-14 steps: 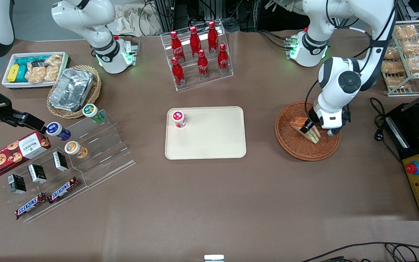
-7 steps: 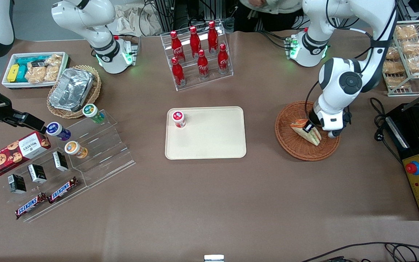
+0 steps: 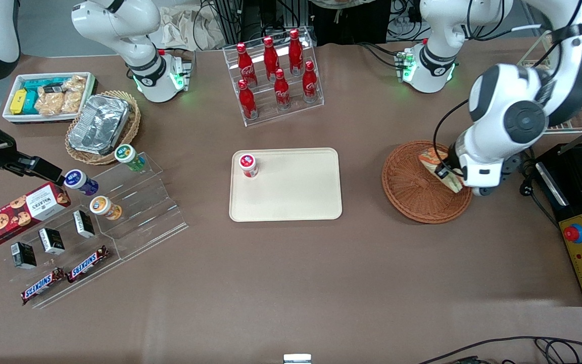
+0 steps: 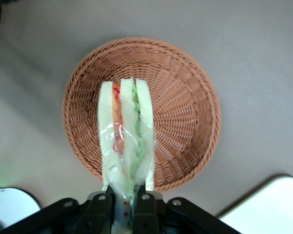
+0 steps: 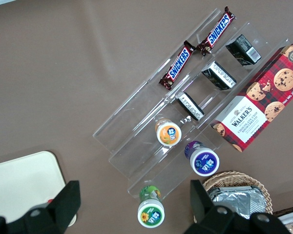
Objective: Place sandwich from basket to tray
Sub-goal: 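Carry the sandwich with the left gripper over to the cream tray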
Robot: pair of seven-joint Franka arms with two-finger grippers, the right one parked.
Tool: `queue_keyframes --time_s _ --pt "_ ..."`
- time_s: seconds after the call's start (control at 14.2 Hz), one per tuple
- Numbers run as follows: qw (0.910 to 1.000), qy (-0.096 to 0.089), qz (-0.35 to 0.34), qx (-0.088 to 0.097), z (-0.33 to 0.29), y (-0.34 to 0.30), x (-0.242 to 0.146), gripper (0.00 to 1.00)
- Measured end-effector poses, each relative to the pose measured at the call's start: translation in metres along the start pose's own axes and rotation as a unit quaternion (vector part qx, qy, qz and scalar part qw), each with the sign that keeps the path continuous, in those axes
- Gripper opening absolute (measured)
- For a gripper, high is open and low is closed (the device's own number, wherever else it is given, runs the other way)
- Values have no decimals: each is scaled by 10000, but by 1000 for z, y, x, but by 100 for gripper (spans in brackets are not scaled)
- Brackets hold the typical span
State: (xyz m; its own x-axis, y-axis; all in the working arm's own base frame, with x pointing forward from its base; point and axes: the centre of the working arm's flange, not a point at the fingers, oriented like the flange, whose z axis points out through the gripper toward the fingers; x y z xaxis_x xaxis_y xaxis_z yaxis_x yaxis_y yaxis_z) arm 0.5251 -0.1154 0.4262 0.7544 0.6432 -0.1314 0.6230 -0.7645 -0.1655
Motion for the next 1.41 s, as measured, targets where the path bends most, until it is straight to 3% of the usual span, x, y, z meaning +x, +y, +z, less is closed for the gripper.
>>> queue_keyframes --time_s 0.42,0.91,1.41 --pt "9976 198 622 -237 -92 -7 6 15" --pt "9945 204 1004 -210 -96 -6 4 15" --pt "9814 237 1905 -81 -88 49 -71 15"
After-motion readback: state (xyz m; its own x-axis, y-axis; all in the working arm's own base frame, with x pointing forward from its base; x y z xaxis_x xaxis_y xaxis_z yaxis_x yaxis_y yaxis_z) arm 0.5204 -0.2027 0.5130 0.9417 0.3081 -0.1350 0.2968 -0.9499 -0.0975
